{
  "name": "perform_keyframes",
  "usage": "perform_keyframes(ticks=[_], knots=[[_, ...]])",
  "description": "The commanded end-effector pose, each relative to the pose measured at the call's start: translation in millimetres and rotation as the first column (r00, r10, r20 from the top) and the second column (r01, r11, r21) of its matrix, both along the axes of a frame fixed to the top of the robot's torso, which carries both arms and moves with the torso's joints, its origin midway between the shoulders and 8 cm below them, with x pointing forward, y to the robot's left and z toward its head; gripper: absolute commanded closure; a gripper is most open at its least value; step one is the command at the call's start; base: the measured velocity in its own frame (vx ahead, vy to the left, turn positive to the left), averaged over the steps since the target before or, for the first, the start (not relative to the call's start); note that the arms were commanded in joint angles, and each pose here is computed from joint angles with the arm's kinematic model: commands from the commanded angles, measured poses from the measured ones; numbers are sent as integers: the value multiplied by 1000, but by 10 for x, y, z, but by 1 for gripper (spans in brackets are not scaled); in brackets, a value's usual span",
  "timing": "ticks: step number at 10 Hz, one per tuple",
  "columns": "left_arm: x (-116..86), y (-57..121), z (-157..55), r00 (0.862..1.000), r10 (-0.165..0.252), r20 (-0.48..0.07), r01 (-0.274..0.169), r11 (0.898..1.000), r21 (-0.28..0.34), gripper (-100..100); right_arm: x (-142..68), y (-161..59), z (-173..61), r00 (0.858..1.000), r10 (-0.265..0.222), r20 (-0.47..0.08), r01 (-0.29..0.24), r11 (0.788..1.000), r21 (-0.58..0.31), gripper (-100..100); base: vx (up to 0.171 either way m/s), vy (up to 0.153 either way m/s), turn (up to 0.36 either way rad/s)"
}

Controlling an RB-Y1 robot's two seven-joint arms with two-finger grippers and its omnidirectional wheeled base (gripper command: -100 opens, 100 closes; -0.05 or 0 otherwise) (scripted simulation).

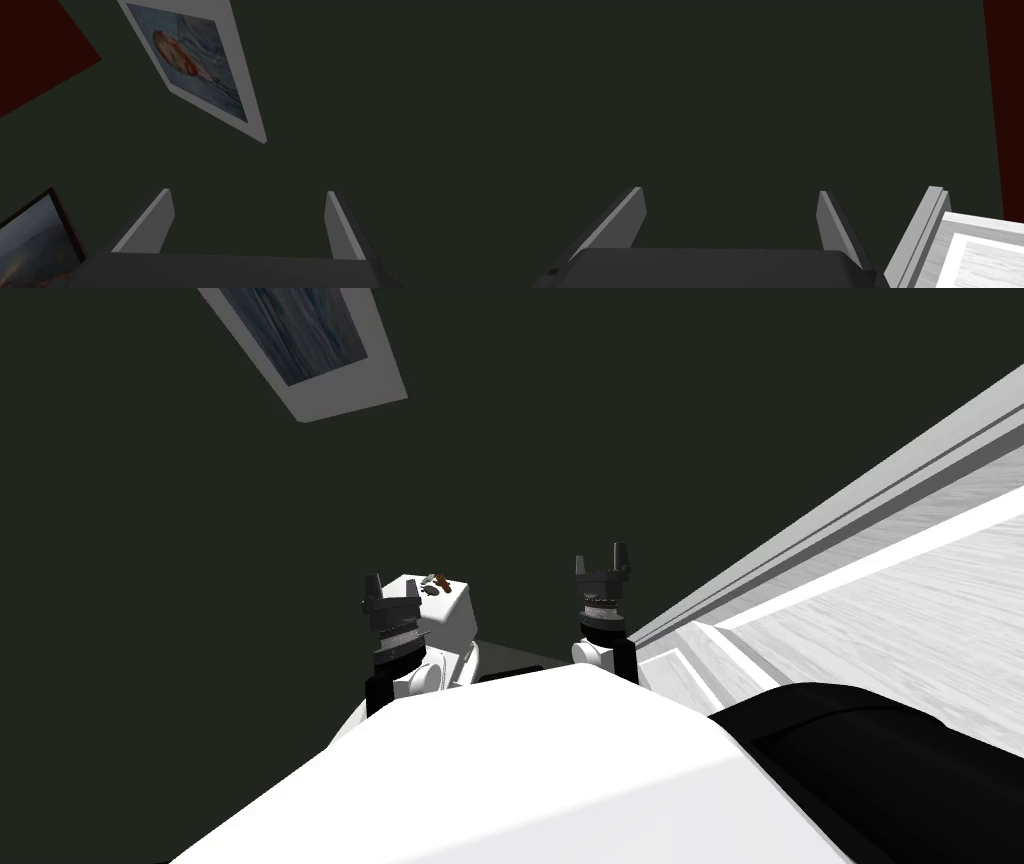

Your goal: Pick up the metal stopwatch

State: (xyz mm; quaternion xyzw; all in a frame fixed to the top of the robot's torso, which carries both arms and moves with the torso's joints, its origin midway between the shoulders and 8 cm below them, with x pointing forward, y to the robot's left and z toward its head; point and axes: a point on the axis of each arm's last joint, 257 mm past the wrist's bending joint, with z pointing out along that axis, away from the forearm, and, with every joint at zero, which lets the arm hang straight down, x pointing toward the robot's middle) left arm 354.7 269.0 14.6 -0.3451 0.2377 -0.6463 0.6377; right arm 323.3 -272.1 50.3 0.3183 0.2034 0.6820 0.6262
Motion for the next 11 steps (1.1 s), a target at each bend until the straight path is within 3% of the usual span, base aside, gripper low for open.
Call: perform_keyframes(ticks=[1,6,11], knots=[[18,-19,-34,1000,-14,-19,15,999,30,-100,0,0,0,1000,0,0,0,1000,0,0,-1,0,-25],[120,24,-263,990,-37,-137,53,992,111,-100,0,0,0,1000,0,0,0,1000,0,0,-4,1,-58],[213,245,-584,957,-12,-290,53,990,133,-100,0,0,0,1000,0,0,0,1000,0,0,-6,1,-109]])
